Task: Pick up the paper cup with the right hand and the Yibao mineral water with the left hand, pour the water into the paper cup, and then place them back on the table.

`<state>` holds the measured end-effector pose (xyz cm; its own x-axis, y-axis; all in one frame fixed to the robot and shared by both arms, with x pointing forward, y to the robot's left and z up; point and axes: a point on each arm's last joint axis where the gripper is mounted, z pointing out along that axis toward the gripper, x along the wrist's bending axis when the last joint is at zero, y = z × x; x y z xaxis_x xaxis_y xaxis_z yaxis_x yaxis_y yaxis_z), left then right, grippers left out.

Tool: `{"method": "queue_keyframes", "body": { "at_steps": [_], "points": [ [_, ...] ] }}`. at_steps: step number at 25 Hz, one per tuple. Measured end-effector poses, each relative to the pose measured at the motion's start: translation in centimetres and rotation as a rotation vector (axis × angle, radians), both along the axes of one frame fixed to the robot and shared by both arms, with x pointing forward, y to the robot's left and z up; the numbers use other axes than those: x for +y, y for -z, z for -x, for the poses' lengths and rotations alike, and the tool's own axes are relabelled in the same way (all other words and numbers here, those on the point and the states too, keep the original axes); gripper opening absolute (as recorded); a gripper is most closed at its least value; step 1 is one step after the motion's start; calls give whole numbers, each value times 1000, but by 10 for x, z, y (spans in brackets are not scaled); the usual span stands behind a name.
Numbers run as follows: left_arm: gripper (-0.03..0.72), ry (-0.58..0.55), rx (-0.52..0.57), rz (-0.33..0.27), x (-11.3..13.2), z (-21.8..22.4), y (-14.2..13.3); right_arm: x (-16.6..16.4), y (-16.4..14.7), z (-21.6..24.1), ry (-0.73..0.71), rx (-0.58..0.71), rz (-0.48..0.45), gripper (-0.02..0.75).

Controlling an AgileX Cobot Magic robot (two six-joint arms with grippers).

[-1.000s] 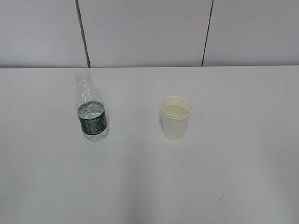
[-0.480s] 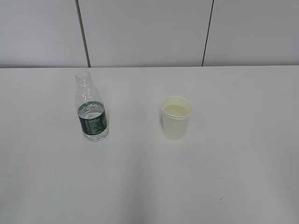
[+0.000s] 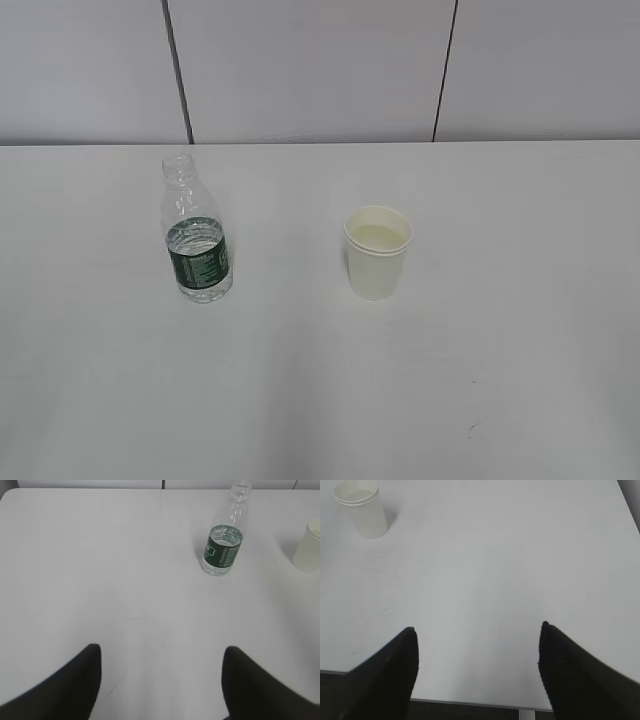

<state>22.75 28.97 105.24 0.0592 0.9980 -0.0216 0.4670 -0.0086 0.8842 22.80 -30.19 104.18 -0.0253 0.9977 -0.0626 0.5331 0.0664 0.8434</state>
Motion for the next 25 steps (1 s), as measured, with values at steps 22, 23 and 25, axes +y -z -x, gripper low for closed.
{"method": "queue_keyframes", "body": {
  "at_steps": [22, 23, 25],
  "points": [
    [466, 9, 0, 17, -1, 0, 0, 0, -1, 0, 0, -8, 0, 585],
    [466, 9, 0, 17, -1, 0, 0, 0, -1, -1, 0, -9, 0, 585],
    [466, 10, 0, 17, -1, 0, 0, 0, -1, -1, 0, -9, 0, 585]
  ]
}}
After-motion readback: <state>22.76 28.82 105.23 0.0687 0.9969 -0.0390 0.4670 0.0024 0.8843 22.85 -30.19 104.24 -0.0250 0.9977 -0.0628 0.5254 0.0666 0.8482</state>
